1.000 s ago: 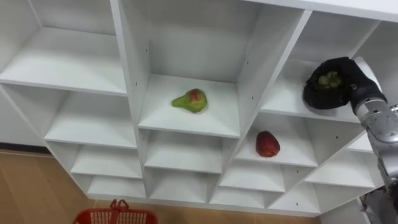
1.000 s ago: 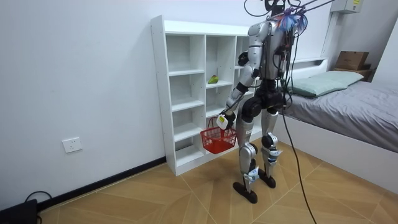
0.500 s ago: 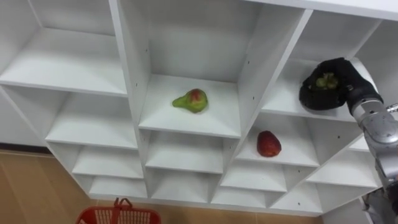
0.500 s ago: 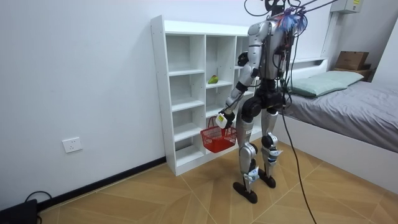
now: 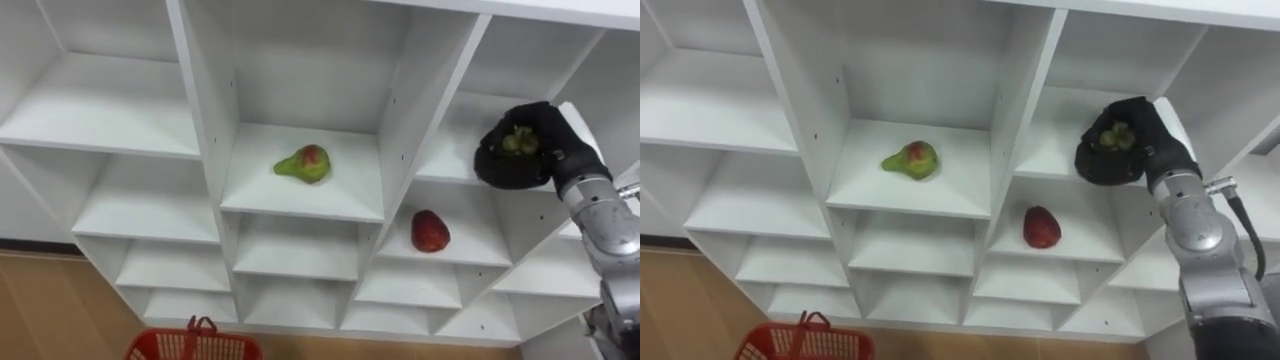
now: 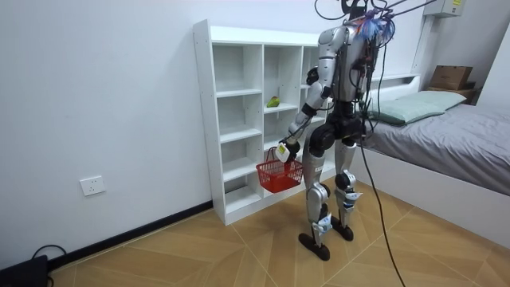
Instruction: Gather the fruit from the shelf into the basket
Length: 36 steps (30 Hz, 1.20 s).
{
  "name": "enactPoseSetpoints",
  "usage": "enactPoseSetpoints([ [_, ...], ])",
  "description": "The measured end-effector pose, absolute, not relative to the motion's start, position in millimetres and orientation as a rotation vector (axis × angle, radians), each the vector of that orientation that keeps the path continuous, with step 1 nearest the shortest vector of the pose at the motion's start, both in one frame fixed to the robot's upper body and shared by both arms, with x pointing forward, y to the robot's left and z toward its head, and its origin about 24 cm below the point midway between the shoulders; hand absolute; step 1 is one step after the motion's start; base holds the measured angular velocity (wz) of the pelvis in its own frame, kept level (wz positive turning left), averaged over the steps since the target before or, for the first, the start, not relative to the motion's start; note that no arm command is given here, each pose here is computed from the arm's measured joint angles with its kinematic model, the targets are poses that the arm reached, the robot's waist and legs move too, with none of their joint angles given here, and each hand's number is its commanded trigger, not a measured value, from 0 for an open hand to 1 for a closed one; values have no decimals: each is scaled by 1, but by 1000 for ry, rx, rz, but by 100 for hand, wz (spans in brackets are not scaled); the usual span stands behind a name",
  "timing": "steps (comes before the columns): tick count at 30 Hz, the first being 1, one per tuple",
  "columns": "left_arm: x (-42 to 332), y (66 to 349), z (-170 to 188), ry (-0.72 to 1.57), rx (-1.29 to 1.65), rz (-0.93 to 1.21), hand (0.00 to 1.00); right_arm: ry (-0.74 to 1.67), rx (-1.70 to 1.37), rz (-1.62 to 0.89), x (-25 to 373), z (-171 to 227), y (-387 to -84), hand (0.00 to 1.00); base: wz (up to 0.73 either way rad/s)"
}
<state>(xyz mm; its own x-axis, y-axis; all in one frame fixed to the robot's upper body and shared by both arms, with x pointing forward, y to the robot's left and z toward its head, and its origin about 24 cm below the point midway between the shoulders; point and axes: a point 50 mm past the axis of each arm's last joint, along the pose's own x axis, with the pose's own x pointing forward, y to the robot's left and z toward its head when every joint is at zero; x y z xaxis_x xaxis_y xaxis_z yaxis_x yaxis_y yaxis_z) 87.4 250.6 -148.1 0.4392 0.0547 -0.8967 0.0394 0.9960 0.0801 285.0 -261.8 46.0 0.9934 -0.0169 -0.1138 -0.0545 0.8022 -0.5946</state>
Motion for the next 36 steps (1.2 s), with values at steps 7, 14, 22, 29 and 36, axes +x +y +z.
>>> enactPoseSetpoints([
  [7,86,244,-151,1114,108,15,100,65,-623,58,267,45,-247,100,-4],
  [14,91,241,-149,1082,102,2,100,72,-578,226,238,32,-213,100,-9],
  [22,102,235,-147,1037,82,-43,100,70,-574,376,230,34,-189,100,-14],
  [29,103,231,-148,1036,83,-57,100,56,-534,499,221,34,-165,100,-5],
  [36,107,226,-147,1023,93,-88,100,79,-529,546,217,29,-161,100,-4],
])
